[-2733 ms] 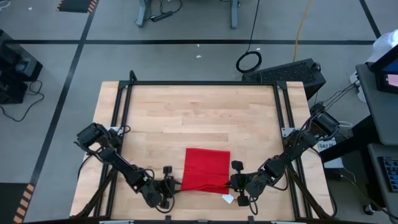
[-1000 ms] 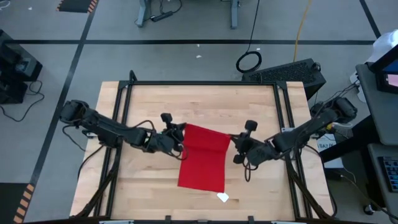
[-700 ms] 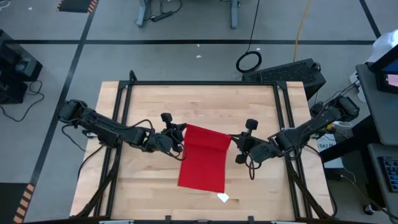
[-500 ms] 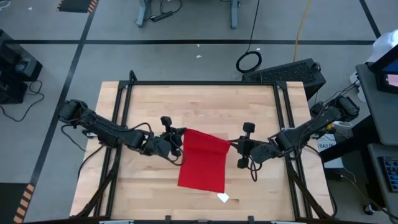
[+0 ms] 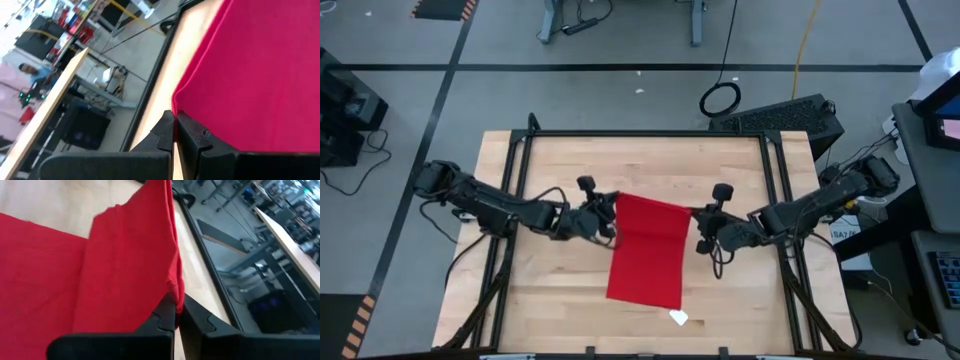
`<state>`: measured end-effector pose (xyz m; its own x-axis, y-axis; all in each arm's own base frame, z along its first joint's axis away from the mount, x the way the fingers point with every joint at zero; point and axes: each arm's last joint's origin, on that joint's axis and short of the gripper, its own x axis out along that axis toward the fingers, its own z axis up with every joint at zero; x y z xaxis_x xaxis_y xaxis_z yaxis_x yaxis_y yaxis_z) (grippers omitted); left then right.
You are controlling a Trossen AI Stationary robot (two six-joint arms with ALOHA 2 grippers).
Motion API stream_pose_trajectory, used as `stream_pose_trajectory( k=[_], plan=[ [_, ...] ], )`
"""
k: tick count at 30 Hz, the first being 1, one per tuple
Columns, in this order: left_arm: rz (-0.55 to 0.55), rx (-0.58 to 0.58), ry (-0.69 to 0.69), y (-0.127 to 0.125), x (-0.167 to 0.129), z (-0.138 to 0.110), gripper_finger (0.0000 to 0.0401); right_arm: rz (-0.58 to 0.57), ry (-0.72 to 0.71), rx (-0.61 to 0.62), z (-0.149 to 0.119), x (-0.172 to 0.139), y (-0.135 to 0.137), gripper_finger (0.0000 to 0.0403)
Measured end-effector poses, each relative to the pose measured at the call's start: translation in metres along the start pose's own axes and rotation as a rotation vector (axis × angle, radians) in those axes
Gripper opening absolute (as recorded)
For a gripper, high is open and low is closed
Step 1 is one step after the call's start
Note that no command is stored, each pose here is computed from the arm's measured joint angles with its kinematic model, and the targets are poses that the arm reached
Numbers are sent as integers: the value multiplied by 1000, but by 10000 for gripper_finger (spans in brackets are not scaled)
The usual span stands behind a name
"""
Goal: Roll napkin
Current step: Fold the red napkin
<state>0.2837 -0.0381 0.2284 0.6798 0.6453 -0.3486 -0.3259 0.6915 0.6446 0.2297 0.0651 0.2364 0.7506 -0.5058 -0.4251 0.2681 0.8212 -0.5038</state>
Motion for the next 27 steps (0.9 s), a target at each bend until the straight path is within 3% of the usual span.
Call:
stream_pose_trajectory(
  k=[7,11,14,20,27],
  plan=[
    [-10,-62,-9,29,31,-4,11,-76,64,32,-5,16,-18,4],
    [-38,-63,6,34,37,-8,11,-72,65,64,-5,17,-19,4],
    [-80,-61,0,28,33,-7,11,18,57,106,-4,16,-15,4],
    [-273,-79,-31,5,15,-4,11,192,51,212,-3,10,-5,4],
    [-368,-68,-20,-17,-9,-4,11,266,24,270,0,-1,8,4]
  ],
)
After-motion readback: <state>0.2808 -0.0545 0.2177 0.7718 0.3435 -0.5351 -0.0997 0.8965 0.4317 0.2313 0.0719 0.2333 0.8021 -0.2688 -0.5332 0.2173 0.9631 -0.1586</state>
